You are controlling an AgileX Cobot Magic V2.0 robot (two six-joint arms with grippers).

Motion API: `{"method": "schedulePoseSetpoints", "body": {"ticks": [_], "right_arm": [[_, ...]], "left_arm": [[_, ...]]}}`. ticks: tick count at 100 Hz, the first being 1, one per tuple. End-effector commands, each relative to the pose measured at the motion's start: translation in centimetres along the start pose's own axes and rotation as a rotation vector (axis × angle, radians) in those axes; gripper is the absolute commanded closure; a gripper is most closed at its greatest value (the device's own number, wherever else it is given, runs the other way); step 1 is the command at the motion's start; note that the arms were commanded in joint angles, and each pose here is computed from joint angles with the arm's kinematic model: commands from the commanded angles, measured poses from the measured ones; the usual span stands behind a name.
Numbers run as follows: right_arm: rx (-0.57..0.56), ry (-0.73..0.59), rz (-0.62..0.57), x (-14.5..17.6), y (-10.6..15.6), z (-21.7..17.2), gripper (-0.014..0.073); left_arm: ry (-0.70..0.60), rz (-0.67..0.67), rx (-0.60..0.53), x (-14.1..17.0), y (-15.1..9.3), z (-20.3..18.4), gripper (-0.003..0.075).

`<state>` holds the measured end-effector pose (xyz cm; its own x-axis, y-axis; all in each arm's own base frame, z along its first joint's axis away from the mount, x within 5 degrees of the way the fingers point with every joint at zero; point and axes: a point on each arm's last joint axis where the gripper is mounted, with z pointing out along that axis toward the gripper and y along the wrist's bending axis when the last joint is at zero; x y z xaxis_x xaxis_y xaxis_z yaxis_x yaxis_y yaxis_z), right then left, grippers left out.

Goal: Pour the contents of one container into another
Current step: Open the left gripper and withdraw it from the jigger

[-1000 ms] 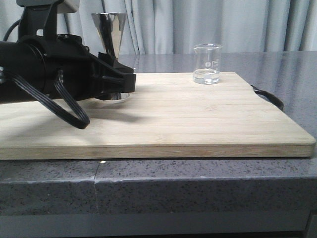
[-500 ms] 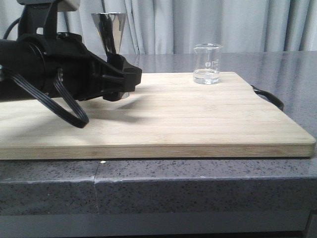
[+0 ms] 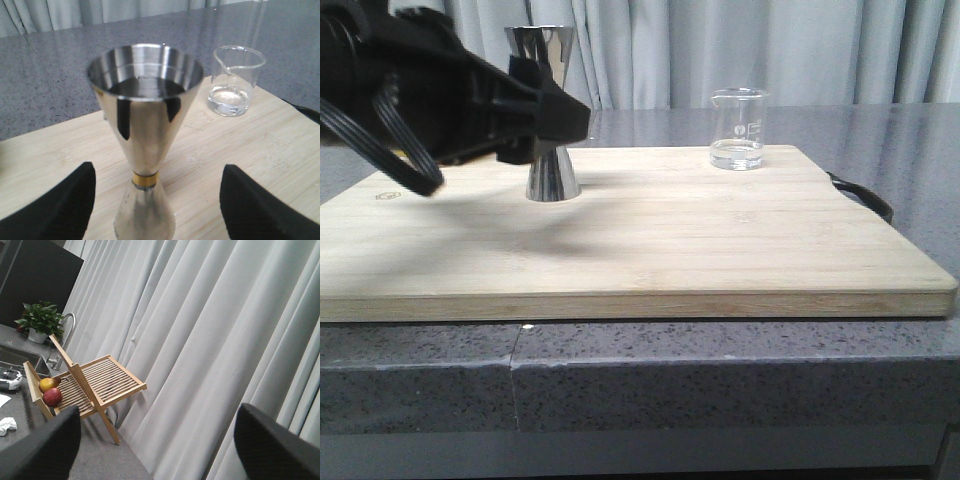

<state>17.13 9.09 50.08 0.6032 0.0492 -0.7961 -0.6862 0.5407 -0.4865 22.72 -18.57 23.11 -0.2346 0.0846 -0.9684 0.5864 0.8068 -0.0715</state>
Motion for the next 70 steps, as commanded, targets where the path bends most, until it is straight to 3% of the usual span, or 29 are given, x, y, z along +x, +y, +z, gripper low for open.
{"method": "schedulePoseSetpoints", "body": {"ticks": [1,23,49,70], "right_arm": [[0.043,-0.055,-0.004,-1.7,-0.3,-0.1,0.0033],[0.148,0.034,-0.021,-1.0,-1.2,-0.2,0.0033],[0.35,0.18,-0.066,-0.1,-2.9,-0.9,0.0034],[0.54,0.272,-0.131,-1.7,-2.0,-3.8,0.0034]], "left_arm": [[-0.119,0.025,0.008,-3.0,-0.2,-1.6,0.0232],[-0.11,0.094,0.028,-6.1,-0.3,-6.9,0.0232],[-0.424,0.099,-0.038,-11.1,0.9,-17.6,0.0237],[-0.588,0.202,-0.202,-11.4,1.7,-25.6,0.0239]]}}
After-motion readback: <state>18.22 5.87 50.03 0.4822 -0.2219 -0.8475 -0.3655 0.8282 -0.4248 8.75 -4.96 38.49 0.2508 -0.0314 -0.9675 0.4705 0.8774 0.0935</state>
